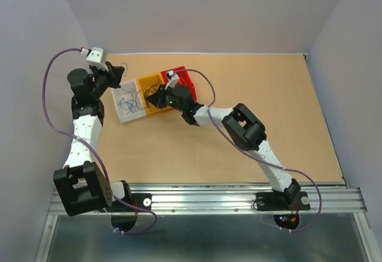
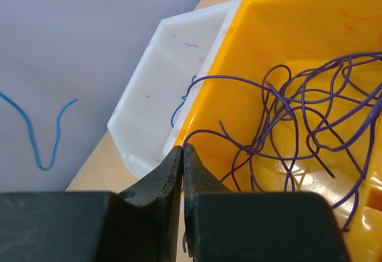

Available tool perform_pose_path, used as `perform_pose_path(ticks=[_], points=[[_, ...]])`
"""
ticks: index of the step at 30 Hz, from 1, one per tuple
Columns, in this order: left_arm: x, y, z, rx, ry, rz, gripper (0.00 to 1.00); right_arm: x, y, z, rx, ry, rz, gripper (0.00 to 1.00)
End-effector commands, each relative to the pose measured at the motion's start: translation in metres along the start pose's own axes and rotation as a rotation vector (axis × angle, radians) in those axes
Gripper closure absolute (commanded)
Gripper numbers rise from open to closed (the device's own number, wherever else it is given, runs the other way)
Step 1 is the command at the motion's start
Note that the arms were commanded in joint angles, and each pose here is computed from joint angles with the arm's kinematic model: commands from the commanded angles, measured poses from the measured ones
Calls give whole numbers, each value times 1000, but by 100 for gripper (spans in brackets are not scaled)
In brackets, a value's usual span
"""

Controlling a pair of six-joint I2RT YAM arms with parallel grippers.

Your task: Untangle the cables

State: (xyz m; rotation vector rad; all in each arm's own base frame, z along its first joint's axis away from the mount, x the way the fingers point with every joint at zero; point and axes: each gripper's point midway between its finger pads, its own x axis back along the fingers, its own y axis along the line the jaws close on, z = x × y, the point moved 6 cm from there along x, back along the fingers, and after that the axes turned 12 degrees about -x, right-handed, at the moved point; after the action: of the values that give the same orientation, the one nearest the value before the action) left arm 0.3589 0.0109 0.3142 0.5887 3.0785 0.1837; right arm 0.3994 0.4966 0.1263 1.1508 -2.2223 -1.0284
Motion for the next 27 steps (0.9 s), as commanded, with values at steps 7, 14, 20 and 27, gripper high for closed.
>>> perform_pose_path(ticks=[7, 14, 20, 27], points=[[7, -14, 17, -64, -84, 17, 100, 26, 47, -56, 29, -155, -92, 94], [15, -17, 44, -102, -34, -16, 100, 39, 40, -72, 8, -186, -91, 94], [-1, -2, 58, -72, 47, -31, 100, 45, 34, -74, 9, -193, -81, 94], [-29, 15, 54, -43, 67, -16, 100, 47, 25, -76, 13, -191, -68, 94]])
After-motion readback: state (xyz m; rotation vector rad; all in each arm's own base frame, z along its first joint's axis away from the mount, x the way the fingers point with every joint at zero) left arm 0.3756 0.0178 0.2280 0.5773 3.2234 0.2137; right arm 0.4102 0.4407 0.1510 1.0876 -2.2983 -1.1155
